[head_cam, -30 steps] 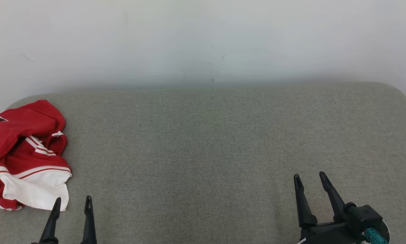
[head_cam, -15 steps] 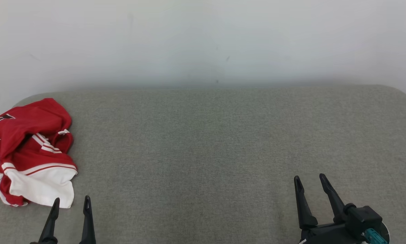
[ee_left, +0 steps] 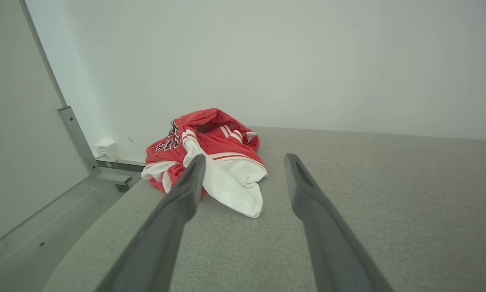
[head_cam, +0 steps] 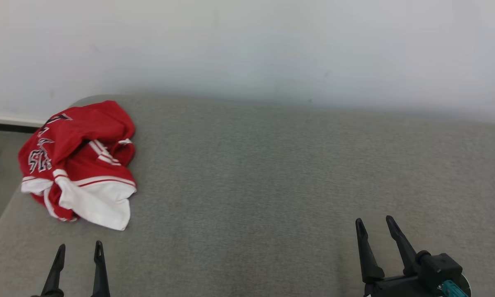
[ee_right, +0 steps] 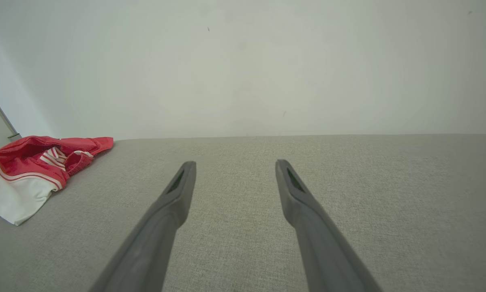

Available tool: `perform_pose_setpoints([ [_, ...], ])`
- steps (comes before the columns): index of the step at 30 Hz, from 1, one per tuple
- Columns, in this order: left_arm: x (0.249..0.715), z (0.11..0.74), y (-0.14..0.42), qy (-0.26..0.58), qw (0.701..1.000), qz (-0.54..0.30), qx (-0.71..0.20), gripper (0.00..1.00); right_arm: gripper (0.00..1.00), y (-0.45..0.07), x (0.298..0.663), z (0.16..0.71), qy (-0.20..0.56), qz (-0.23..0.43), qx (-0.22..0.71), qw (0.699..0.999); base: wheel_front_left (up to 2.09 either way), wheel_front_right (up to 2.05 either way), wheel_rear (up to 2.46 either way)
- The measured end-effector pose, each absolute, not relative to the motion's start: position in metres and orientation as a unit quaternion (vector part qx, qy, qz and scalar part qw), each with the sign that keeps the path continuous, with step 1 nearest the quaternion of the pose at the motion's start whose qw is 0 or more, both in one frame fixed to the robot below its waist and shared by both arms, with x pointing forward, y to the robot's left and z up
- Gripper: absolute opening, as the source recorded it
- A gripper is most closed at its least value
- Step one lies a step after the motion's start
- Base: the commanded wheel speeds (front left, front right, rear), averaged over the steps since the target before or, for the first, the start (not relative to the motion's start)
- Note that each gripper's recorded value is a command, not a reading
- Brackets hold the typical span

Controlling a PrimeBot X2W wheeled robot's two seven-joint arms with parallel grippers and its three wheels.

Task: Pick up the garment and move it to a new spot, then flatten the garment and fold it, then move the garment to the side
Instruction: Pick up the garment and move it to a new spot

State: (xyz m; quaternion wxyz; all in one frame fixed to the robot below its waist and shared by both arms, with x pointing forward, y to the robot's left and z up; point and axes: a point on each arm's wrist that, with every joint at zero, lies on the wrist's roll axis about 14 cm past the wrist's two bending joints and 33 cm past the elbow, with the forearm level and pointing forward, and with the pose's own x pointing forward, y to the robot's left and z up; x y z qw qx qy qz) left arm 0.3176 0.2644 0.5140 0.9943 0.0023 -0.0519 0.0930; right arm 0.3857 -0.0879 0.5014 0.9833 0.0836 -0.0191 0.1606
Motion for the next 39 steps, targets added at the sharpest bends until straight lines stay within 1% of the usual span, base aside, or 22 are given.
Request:
perform_pose_setpoints([
  [18, 0.24, 0.509, 0.333, -0.045, 0.972, 0.232, 0.0, 1.0, 1.0, 0.006, 0.391, 0.498, -0.001, 0.291, 0.083, 0.953, 0.0, 0.0, 0.0],
  [25, 0.211, 0.507, 0.35, -0.045, 0.961, 0.274, -0.002, 1.0, 1.0, 0.035, 0.388, 0.498, 0.002, 0.33, 0.082, 0.941, 0.0, 0.0, 0.0],
  [32, 0.197, 0.509, 0.36, -0.045, 0.953, 0.299, 0.002, 1.0, 1.0, 0.048, 0.387, 0.494, 0.009, 0.348, 0.082, 0.934, 0.0, 0.0, 0.0],
  [39, 0.201, 0.508, 0.362, -0.044, 0.954, 0.298, -0.004, 1.0, 1.0, 0.046, 0.388, 0.493, 0.008, 0.345, 0.079, 0.935, 0.0, 0.0, 0.0],
])
